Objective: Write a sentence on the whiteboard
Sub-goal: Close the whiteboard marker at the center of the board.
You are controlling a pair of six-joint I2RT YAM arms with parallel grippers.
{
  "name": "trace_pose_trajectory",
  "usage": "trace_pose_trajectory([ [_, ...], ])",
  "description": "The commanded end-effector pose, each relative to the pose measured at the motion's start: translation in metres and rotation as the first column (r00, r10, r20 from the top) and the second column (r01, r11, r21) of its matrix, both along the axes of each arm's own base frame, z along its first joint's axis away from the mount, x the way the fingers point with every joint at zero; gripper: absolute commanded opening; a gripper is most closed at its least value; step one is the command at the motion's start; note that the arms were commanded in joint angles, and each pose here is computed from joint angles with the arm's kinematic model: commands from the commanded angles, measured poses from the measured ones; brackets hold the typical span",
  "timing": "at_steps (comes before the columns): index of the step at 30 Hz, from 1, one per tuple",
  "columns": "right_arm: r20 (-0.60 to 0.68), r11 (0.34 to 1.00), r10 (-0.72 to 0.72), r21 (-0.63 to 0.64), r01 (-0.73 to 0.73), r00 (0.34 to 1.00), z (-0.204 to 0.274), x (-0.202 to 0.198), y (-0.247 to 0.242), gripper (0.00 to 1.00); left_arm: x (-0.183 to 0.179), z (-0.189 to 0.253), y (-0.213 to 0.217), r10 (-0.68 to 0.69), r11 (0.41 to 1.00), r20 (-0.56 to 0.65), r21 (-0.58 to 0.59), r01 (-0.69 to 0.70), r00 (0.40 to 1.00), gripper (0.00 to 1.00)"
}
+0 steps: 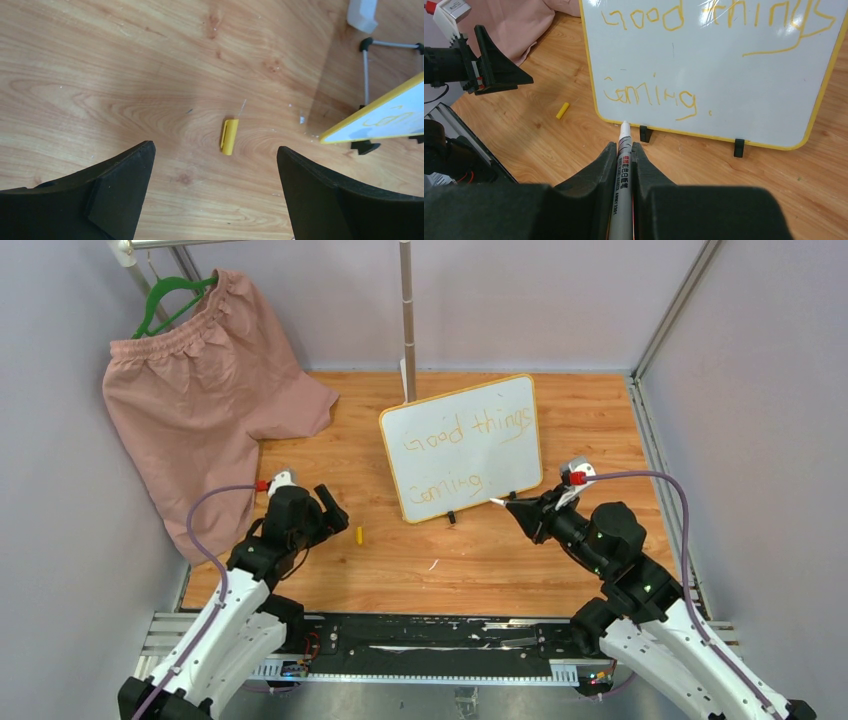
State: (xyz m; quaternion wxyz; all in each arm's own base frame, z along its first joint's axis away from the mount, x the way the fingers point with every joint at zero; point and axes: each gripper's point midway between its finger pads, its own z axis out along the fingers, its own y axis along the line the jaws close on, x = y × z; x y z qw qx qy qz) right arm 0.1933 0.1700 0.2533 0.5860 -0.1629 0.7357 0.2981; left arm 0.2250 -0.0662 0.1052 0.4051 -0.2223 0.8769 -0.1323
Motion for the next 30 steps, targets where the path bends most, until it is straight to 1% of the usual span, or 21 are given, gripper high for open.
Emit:
trace_pose_trajectory([
  [1, 0.003, 1.000, -0.018, -0.019, 0.018, 1.000, -0.007, 0.003, -0.004, 0.00, 0.001, 0.004, 0.006, 0.006, 0.999, -0.020, 0.038, -0.005, 1.000, 0.95],
  [4, 0.004, 1.000, -0.017, -0.014, 0.017, 1.000, -0.009, 0.004, -0.003, 0.00, 0.001, -0.002, 0.000, -0.052, 0.996, -0.088, 0.068, 0.058, 0.995, 0.89],
  [6, 0.003, 1.000, -0.015, -0.011, 0.015, 1.000, -0.010, 0.004, -0.002, 0.00, 0.001, -0.012, -0.002, -0.079, 0.990, -0.171, 0.103, 0.097, 0.982, 0.87],
  [8, 0.000, 1.000, -0.013, -0.013, 0.013, 1.000, -0.010, 0.004, -0.001, 0.00, 0.004, -0.014, -0.005, -0.098, 0.981, -0.215, 0.142, 0.130, 0.972, 0.87],
  [12, 0.002, 1.000, -0.015, -0.019, 0.015, 1.000, -0.009, 0.006, 0.000, 0.00, 0.010, -0.015, -0.019, -0.137, 0.949, -0.242, 0.247, 0.197, 0.961, 0.86],
  [14, 0.002, 1.000, -0.019, -0.016, 0.019, 1.000, -0.009, 0.007, 0.000, 0.00, 0.013, -0.018, -0.027, -0.150, 0.933, -0.260, 0.281, 0.224, 0.954, 0.86],
  [21, 0.003, 1.000, -0.015, -0.016, 0.015, 1.000, -0.006, 0.007, 0.001, 0.00, 0.019, -0.035, -0.029, -0.150, 0.904, -0.348, 0.330, 0.271, 0.925, 0.86],
  [30, -0.013, 0.999, -0.019, -0.037, 0.018, 1.000, 0.000, 0.014, 0.005, 0.00, 0.022, -0.047, -0.033, -0.187, 0.886, -0.377, 0.335, 0.322, 0.907, 0.86],
])
